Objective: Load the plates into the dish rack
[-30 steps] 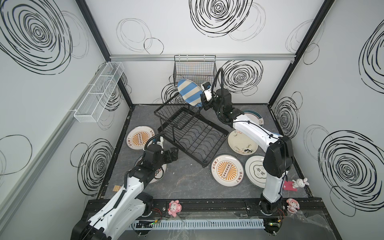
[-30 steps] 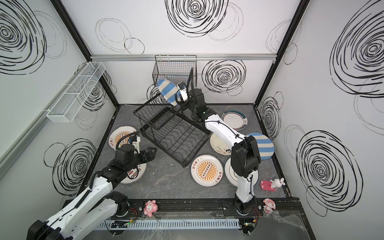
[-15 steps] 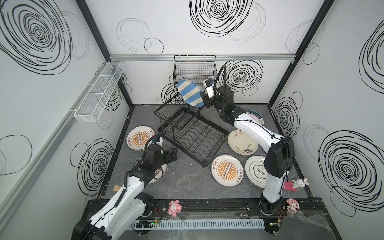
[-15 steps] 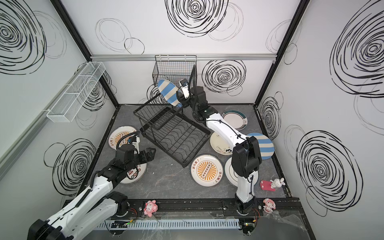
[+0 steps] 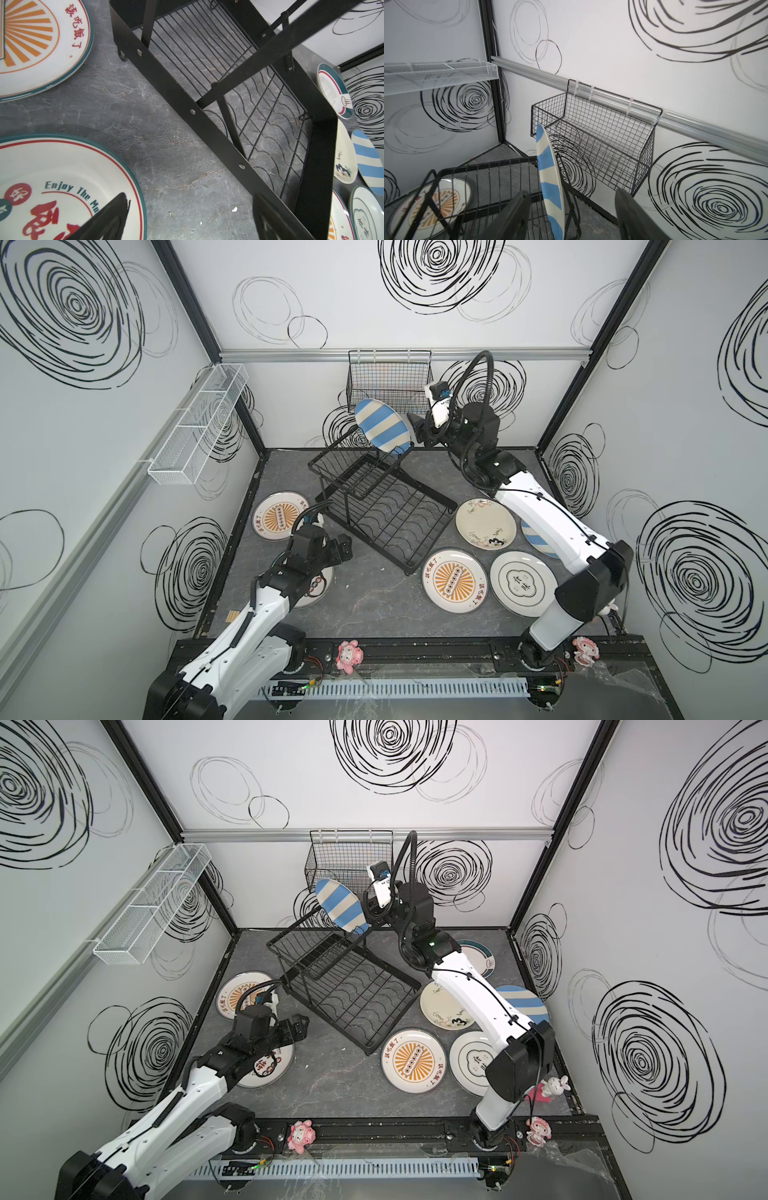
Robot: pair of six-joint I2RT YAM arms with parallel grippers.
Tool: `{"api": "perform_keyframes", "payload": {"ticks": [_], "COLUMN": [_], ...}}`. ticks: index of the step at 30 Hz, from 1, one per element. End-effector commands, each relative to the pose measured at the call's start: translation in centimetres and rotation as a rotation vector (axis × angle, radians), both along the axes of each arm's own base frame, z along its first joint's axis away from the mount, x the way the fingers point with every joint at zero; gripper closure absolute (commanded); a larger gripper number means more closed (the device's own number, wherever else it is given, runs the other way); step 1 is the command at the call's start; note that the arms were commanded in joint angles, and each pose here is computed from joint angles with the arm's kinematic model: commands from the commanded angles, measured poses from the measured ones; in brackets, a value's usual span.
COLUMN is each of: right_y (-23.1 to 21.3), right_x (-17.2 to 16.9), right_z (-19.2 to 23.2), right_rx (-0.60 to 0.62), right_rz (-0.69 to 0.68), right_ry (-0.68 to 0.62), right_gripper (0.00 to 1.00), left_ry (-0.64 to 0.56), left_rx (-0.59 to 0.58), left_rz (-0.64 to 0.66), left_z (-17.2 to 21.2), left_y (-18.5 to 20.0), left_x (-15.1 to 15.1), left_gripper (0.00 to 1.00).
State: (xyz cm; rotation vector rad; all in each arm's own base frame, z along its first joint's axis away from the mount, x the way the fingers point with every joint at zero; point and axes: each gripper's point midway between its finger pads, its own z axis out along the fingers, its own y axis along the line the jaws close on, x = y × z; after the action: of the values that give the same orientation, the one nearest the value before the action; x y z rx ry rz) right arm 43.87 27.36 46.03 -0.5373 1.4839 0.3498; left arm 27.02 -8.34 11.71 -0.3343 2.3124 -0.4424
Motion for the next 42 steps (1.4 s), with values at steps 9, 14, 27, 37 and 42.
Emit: {"api": "perform_keyframes", "payload": {"ticks": [9,14,27,37,42], "right_y": [-0.1,1.8,1.8,0.1,0.1], "right_x": [-13.1,-19.2,-24.3,-25.0,-25.5], "right_z": [-5.7,-10.2,-22.3,-26.3,-27.4], "right_rx": [0.15,0.141,0.169,0.121,0.137], "right_rz": [0.278,0.404,0.434,0.367,0.378], "right_ry": [0.256,0.384,0.696,0.765,0.8], "right_gripper": [0.25,0.24,0.28,0.27,0.28], "left_ry": [0.096,0.135,0.196,0.214,0.249], "left_rx": [0.027,0.034,0.01,-0.01,-0.023], "left_rz": [0.101,0.139,0.099,0.058,0.033], "left_z": [-3.1,-4.3,-6.5,-7.6,-8.6], "left_y": [0.6,0.8,-0.4,-1.7,-2.3], "left_x": [-2.7,-4.3,-5.2,-6.2,-7.0], "left_gripper": [0.04,0.04,0.04,0.04,0.04]}}
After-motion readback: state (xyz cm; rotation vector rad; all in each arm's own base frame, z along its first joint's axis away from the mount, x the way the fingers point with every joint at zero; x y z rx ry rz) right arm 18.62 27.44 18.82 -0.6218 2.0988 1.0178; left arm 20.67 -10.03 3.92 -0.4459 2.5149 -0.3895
